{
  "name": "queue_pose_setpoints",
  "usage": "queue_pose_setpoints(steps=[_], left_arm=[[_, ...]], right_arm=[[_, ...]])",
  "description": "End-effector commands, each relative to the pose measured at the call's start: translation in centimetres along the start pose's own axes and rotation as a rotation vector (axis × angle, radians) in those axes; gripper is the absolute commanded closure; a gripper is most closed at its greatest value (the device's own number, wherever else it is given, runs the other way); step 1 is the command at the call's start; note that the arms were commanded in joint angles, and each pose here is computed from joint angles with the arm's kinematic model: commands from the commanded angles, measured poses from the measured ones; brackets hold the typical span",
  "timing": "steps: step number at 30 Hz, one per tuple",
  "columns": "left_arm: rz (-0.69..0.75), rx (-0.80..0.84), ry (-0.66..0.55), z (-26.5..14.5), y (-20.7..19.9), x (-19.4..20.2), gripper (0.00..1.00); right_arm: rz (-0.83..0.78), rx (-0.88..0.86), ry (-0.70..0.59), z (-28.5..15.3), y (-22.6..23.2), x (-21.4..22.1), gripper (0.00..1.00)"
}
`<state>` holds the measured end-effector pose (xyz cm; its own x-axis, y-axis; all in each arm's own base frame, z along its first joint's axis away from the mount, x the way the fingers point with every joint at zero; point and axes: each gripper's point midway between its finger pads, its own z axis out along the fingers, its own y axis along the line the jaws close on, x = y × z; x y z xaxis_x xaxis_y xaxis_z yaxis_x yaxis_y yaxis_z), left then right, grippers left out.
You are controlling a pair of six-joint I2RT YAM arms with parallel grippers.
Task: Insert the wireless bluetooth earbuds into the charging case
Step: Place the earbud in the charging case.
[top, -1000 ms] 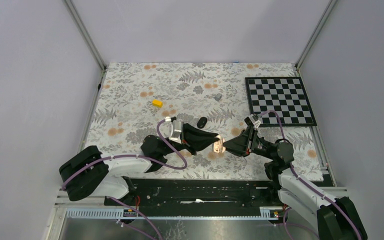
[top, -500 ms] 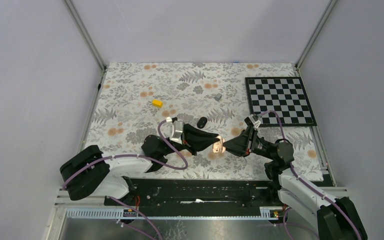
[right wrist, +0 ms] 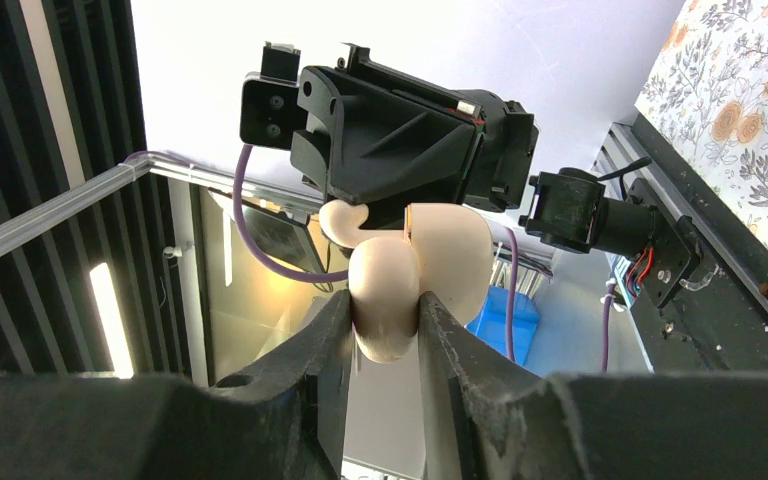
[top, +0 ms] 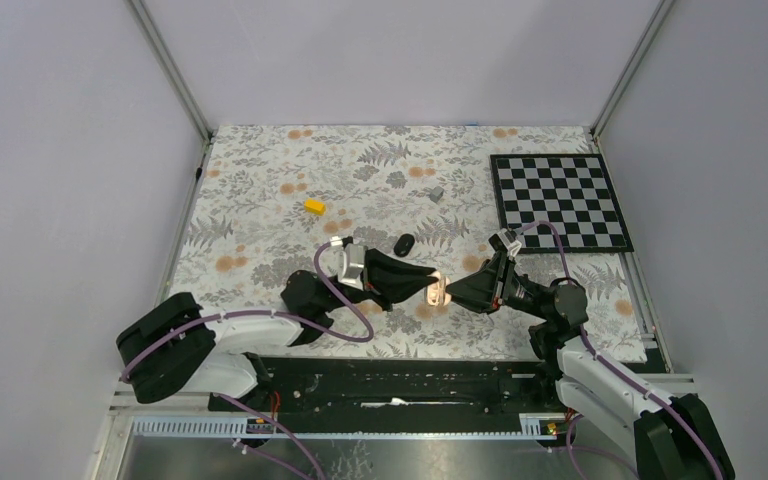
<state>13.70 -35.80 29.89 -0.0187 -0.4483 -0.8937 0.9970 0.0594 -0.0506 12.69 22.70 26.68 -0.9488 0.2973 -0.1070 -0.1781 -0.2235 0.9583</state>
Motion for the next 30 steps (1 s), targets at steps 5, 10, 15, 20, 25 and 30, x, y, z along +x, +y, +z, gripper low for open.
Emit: queue_pose_setpoints(steps=[5,10,15,20,25,30], left_arm=[[0.038,0.003,-0.023,-0.3,-0.2,-0.8,1.00],[0.032,0.014,-0.014,-0.3,-0.4,-0.6,1.00],[0.037,0.019,0.017,-0.5,-0.5,-0.1,1.00],[0.049,0.017,0.044,-0.7,-0.5,0.1,1.00],[0.040,0.021,0.058,-0.6,-0.6,0.2,0.93],[0.029,0.024,0.057,-0.4,-0.6,0.1,0.68]], right_arm=[[-0.072,-0.055,-0.004,0.1,1.8,0.0,1.00],[-0.077,-0.059,-0.007,0.1,2.0,-0.1,1.00],[-0.078,-0.059,-0.009,0.2,2.0,-0.1,1.00],[-0.078,-0.057,-0.009,0.2,1.9,-0.1,1.00],[-0.083,-0.059,-0.004,0.2,2.0,0.0,1.00],[-0.081,-0.054,-0.005,0.2,1.9,0.0,1.00]])
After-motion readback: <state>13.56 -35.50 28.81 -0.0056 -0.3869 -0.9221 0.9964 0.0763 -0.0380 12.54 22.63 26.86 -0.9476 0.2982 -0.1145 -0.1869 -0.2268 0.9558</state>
